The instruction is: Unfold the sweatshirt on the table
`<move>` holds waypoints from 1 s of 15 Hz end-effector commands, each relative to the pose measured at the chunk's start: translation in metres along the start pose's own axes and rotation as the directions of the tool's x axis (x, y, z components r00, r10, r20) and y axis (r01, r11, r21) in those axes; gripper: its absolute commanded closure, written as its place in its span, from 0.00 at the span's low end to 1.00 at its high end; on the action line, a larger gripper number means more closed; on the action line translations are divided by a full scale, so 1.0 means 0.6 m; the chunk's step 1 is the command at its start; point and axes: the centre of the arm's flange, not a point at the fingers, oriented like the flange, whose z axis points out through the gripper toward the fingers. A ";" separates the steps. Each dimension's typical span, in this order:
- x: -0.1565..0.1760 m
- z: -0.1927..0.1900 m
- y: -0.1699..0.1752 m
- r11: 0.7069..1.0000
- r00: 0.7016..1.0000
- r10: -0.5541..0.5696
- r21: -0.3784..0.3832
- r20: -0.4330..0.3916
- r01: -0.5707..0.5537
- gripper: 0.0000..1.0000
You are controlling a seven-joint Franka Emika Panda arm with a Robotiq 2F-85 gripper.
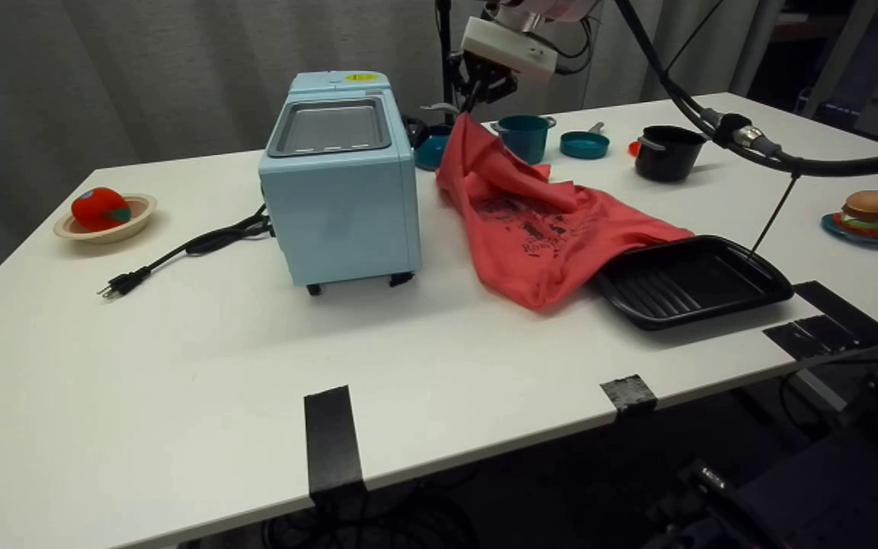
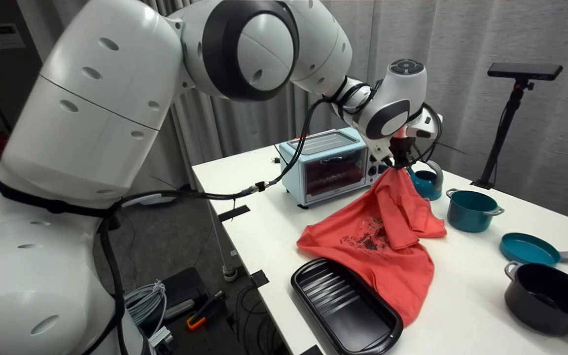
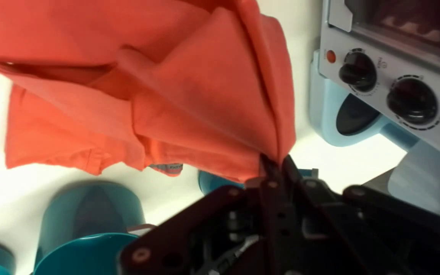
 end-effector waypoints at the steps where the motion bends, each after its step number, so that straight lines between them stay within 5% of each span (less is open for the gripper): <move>1: -0.024 -0.043 0.012 0.998 0.996 -0.061 0.015 0.065 0.060 0.99; 2: -0.036 -0.043 0.018 0.997 0.990 -0.079 0.000 0.120 0.080 0.70; 7: -0.082 -0.028 0.049 0.989 0.922 -0.123 -0.036 0.368 0.146 0.39; 12: -0.050 0.004 0.069 0.988 0.945 -0.116 -0.060 0.305 0.141 0.02; 15: -0.033 0.030 0.080 0.986 0.959 -0.121 -0.080 0.257 0.146 0.00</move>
